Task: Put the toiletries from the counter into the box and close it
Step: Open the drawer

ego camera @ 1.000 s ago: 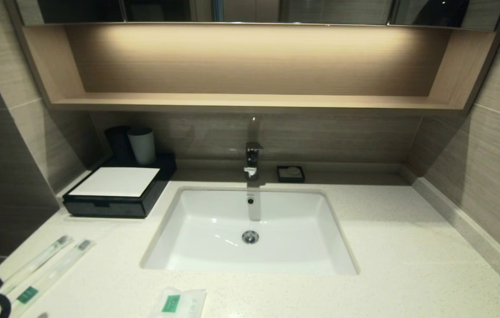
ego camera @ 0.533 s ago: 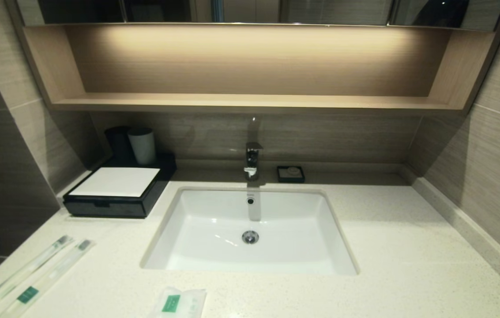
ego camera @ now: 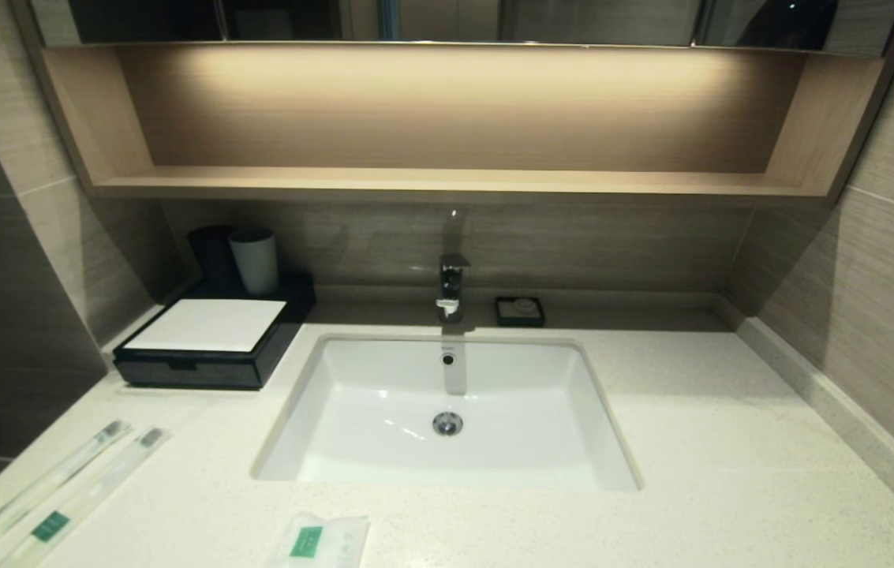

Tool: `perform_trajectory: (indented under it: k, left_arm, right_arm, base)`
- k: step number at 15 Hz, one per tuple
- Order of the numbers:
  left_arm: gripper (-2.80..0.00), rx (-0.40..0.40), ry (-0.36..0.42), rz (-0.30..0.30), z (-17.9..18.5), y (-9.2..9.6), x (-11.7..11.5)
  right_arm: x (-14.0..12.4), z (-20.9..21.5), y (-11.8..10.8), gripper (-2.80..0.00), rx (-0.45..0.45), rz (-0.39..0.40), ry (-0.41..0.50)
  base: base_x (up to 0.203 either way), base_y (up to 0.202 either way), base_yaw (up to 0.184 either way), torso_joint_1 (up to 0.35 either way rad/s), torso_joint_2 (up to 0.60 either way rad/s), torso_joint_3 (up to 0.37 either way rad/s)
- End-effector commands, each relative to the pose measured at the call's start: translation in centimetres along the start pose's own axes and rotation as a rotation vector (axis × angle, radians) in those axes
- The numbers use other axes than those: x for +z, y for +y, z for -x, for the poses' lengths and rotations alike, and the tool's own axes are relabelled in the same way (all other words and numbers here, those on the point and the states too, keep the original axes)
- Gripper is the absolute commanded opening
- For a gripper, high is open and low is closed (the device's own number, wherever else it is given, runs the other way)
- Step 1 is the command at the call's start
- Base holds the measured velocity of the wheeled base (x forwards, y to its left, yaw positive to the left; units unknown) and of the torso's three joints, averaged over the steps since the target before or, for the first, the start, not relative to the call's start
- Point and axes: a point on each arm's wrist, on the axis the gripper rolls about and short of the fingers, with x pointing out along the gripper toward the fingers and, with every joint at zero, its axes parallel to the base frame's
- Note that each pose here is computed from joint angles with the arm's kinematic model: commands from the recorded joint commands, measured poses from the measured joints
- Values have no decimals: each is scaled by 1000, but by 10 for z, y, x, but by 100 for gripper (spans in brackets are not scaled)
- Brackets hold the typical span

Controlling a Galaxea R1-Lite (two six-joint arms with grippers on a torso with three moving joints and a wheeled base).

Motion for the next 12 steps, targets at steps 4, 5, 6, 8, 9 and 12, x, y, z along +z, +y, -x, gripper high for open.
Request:
perform_trajectory:
  k: [4, 5, 6, 8, 9, 12]
  left_arm:
    - [-280, -56, -24, -2, 1, -2, 13]
    - [-280, -52, -6, -1, -2, -3, 15]
    - [-280, -40, 29, -2, -9, -3, 17]
    - [-280, 8, 110, -4, -26, -4, 24]
    - [-280, 36, 146, -6, -36, -4, 28]
    - [-280, 97, 244, -11, -69, -5, 42]
  right_arm:
    - [0, 0, 0, -280, 0, 0, 1]
    - [0, 0, 0, -280, 0, 0, 1]
    - [0, 0, 0, -280, 0, 0, 1]
    - [0, 0, 0, -280, 0, 0, 1]
    - [0, 0, 0, -280, 0, 0, 1]
    - [0, 0, 0, -280, 0, 0, 1]
  base:
    - [0, 0, 0, 0, 0, 0]
    - [0, 0, 0, 0, 0, 0]
    - [0, 0, 0, 0, 0, 0]
    - [0, 0, 0, 0, 0, 0]
    - [0, 0, 0, 0, 0, 0]
    - [0, 0, 0, 0, 0, 0]
